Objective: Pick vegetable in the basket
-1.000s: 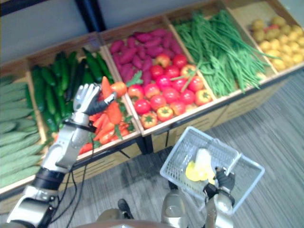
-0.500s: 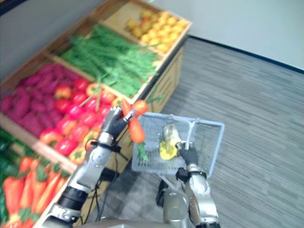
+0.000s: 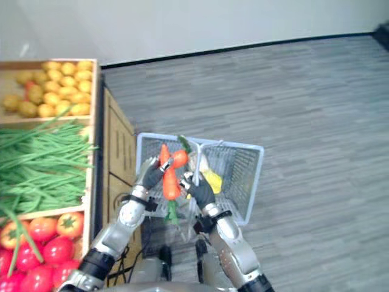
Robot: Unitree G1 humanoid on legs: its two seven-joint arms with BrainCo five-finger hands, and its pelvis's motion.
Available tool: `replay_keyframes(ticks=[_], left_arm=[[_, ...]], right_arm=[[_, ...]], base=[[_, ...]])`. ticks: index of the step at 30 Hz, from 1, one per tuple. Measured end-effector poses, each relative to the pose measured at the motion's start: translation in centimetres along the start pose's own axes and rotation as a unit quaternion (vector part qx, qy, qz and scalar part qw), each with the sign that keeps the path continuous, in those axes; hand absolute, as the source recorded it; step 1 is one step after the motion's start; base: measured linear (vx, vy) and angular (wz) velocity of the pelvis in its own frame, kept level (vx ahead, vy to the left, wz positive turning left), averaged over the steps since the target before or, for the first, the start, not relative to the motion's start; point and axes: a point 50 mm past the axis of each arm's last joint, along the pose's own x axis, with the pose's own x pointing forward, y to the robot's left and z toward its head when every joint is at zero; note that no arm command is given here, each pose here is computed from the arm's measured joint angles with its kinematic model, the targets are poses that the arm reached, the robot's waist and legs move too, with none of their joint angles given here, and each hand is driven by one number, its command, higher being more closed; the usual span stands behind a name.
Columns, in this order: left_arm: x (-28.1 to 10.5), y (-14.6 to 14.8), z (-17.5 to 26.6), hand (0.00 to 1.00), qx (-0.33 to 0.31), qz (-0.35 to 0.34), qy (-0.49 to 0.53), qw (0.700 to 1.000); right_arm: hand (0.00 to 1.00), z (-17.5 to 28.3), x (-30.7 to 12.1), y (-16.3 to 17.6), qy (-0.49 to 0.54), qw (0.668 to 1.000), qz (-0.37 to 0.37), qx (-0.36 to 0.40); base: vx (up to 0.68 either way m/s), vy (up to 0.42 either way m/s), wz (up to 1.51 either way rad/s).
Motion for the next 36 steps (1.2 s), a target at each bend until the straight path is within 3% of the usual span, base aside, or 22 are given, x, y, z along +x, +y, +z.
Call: replay_keyframes(ticks=[4, 5, 14, 21, 23, 28, 31, 36], left_arm=[[1.1, -1.4, 1.4, 1.0, 0.011, -0.035, -0.029, 0.999], [1.3, -1.6, 1.5, 0.0, 0.01, -0.038, -0.029, 0.999], [1.9, -2.6, 0.5, 0.0, 0.016, -0.055, 0.01, 0.998], [1.5, -2.8, 0.6, 0.0, 0.008, -0.055, 0.01, 0.998], [1.3, -2.3, 1.5, 0.0, -0.023, -0.038, -0.006, 0.999], [0.5, 2.3, 2.2, 0.0, -0.069, 0.047, -0.038, 0.996], [-0.7, 4.2, 1.6, 0.0, -0.122, 0.089, -0.039, 0.988], [-2.0, 4.7, -0.6, 0.0, -0.168, 0.123, 0.014, 0.978]], right_arm=[[1.0, -0.2, -0.3, 1.6, -0.006, 0.997, 0.047, 0.063], [1.0, -0.3, -0.4, 1.6, -0.003, 0.996, 0.045, 0.07], [1.0, -2.0, -4.0, -0.7, 0.035, 0.992, -0.022, 0.117], [1.0, -2.0, -6.6, -4.9, 0.018, 0.98, -0.176, 0.092], [1.0, -2.3, -7.3, -6.4, 0.015, 0.968, -0.238, 0.083], [1.0, -1.6, -13.1, -12.5, 0.005, 0.892, -0.449, 0.044], [1.0, -1.1, -14.9, -13.9, 0.006, 0.861, -0.508, 0.017], [1.0, -1.2, -16.6, -14.6, 0.011, 0.827, -0.563, 0.0]], base=[[0.09, -0.069, 0.15], [0.07, -0.107, -0.2], [0.01, -0.016, -0.17], [-0.05, 0.023, 0.19], [-0.04, 0.006, 0.12], [-0.02, -0.002, 0.17], [-0.01, 0.003, 0.07], [-0.02, -0.004, 0.11]])
